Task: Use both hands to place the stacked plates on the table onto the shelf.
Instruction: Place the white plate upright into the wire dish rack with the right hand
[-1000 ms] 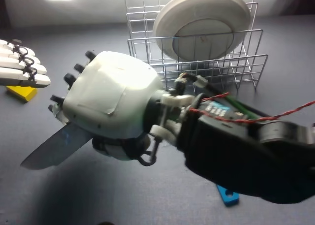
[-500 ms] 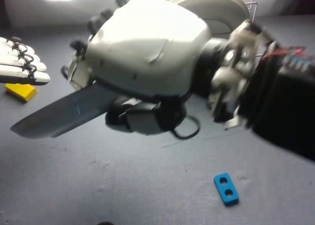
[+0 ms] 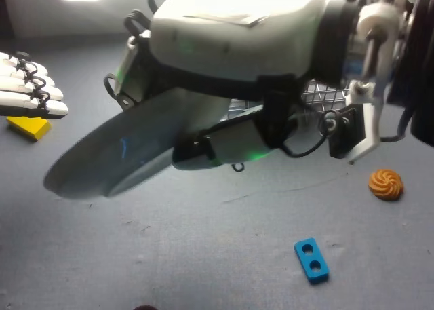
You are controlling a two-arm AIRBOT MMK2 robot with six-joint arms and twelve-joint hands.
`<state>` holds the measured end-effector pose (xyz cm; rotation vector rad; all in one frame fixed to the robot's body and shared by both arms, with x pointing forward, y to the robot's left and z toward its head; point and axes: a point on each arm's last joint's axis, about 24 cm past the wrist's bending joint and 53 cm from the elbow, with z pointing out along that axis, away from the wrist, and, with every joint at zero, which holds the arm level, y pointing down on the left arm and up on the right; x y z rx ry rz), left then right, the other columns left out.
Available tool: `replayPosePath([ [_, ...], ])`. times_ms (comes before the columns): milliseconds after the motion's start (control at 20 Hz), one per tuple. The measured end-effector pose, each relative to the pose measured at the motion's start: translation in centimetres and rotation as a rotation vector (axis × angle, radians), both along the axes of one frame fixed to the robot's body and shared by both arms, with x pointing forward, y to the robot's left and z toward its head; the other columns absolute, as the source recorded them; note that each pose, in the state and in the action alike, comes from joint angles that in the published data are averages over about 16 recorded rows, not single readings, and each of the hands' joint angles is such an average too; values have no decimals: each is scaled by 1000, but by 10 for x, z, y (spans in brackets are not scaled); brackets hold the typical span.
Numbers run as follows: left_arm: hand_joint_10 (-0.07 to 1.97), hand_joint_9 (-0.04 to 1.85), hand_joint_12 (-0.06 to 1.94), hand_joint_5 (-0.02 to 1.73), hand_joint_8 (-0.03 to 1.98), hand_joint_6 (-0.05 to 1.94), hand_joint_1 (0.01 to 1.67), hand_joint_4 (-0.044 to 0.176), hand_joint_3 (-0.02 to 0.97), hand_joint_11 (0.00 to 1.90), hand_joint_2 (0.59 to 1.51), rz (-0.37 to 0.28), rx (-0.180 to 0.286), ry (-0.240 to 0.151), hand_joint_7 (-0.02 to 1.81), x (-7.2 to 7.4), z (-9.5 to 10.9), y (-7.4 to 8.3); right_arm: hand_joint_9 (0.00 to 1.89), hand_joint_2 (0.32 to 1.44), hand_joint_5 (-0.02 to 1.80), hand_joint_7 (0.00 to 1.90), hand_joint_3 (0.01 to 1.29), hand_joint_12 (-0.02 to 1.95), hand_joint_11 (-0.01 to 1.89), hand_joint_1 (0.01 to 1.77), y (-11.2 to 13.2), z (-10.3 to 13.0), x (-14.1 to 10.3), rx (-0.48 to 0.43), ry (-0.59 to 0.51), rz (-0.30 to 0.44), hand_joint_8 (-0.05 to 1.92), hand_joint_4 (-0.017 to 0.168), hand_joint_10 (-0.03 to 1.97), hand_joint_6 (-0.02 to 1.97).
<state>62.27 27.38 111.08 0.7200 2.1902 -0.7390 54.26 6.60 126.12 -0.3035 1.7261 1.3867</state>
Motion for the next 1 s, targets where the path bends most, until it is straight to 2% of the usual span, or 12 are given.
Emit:
replayPosePath([
  [400, 15, 28, 44, 22, 5, 17, 15, 0, 17, 21, 1071, -5, 4, 1, 30, -1, -1, -1, 1192, 983, 989, 1161, 12, 1288, 919, 1211, -35, 4, 45, 63, 140, -84, 844, -7, 796, 757],
  [1000, 15, 28, 44, 22, 6, 17, 14, 0, 17, 26, 1071, -11, 7, 5, 22, -3, -2, -1, 1154, 984, 997, 1149, 11, 1291, 903, 1261, -85, 14, 105, 160, 226, -236, 850, -9, 862, 700],
])
